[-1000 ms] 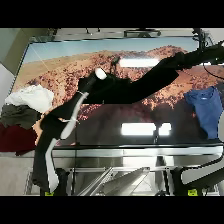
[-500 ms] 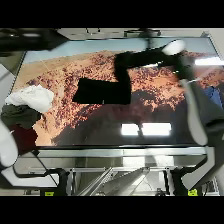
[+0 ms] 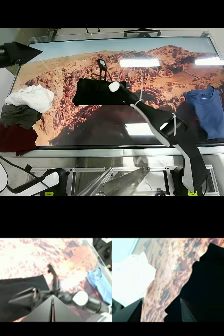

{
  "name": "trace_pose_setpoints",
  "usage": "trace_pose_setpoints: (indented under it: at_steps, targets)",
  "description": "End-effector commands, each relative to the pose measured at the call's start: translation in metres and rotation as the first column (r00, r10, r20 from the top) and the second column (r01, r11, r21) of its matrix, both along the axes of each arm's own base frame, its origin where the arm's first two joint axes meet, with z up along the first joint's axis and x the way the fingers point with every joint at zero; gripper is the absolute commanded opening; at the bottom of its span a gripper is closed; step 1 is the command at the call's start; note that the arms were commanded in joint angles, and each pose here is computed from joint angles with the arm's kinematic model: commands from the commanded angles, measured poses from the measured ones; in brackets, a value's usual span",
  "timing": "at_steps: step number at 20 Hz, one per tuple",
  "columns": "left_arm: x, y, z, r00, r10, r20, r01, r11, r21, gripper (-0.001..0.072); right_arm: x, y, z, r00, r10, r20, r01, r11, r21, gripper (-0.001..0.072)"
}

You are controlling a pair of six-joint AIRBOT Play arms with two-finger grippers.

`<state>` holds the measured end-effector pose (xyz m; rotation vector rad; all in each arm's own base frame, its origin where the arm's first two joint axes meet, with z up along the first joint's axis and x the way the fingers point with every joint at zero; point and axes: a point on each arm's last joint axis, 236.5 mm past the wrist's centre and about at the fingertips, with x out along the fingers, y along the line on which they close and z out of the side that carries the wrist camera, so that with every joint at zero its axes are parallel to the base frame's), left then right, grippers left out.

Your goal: Fold the shirts.

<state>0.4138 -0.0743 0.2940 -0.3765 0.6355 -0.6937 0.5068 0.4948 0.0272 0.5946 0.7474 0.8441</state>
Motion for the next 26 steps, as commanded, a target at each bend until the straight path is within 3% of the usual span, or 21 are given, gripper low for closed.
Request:
trace_pose_setpoints:
  at_steps: [1, 3, 6, 7, 8, 12, 17, 22, 23, 25, 26]
  targets:
    - [0.007, 0.008, -0.016, 0.999, 0.037, -0.017, -0.037, 0.999, -0.016, 0.0022, 0.008, -0.050, 0.023, 0.995, 0.092, -0.040, -0.092, 0.996, -0.007, 0.0433]
    - [0.006, 0.007, -0.019, 0.999, 0.030, -0.030, -0.031, 0.999, -0.022, 0.0022, 0.010, -0.106, 0.034, 0.984, 0.130, -0.124, -0.136, 0.990, -0.043, 0.0433]
    - [0.006, 0.007, -0.021, 0.999, 0.024, -0.038, -0.025, 0.999, -0.023, 0.0022, 0.010, -0.199, 0.012, 0.945, 0.061, -0.322, -0.120, 0.979, -0.166, 0.0451]
    - [0.006, 0.007, -0.021, 0.999, 0.024, -0.038, -0.025, 0.999, -0.023, 0.0022, 0.011, -0.223, -0.003, 0.923, 0.013, -0.385, -0.099, 0.974, -0.204, 0.0583]
    - [0.006, 0.006, -0.022, 0.999, 0.022, -0.038, -0.023, 0.999, -0.022, 0.0021, 0.012, -0.238, -0.017, 0.905, -0.027, -0.425, -0.078, 0.970, -0.229, 0.0661]
    - [0.002, 0.005, -0.024, 0.999, -0.003, -0.034, 0.003, 1.000, -0.006, 0.0021, 0.010, -0.241, -0.083, 0.839, -0.052, -0.542, -0.081, 0.972, -0.220, 0.0661]
    - [-0.001, 0.003, -0.025, 0.999, -0.014, -0.041, 0.014, 1.000, -0.003, 0.0021, 0.019, -0.209, -0.118, 0.822, 0.010, -0.569, -0.055, 0.997, -0.062, 0.0661]
    - [-0.001, 0.003, -0.025, 0.999, -0.018, -0.036, 0.018, 1.000, 0.001, 0.0022, 0.010, -0.190, -0.129, 0.824, 0.052, -0.564, -0.096, 0.994, -0.048, 0.0660]
    - [-0.001, 0.003, -0.025, 0.999, -0.018, -0.036, 0.018, 1.000, 0.001, 0.0021, 0.009, -0.184, -0.124, 0.831, 0.074, -0.551, -0.106, 0.994, -0.026, 0.0614]
    - [-0.001, 0.003, -0.025, 0.999, -0.017, -0.036, 0.017, 1.000, 0.000, 0.0021, 0.010, -0.169, -0.107, 0.848, 0.129, -0.514, -0.120, 0.991, 0.052, 0.0147]
    - [-0.001, 0.003, -0.025, 0.999, -0.018, -0.036, 0.018, 1.000, 0.000, 0.0021, 0.012, -0.163, -0.093, 0.853, 0.151, -0.500, -0.112, 0.988, 0.107, 0.0052]
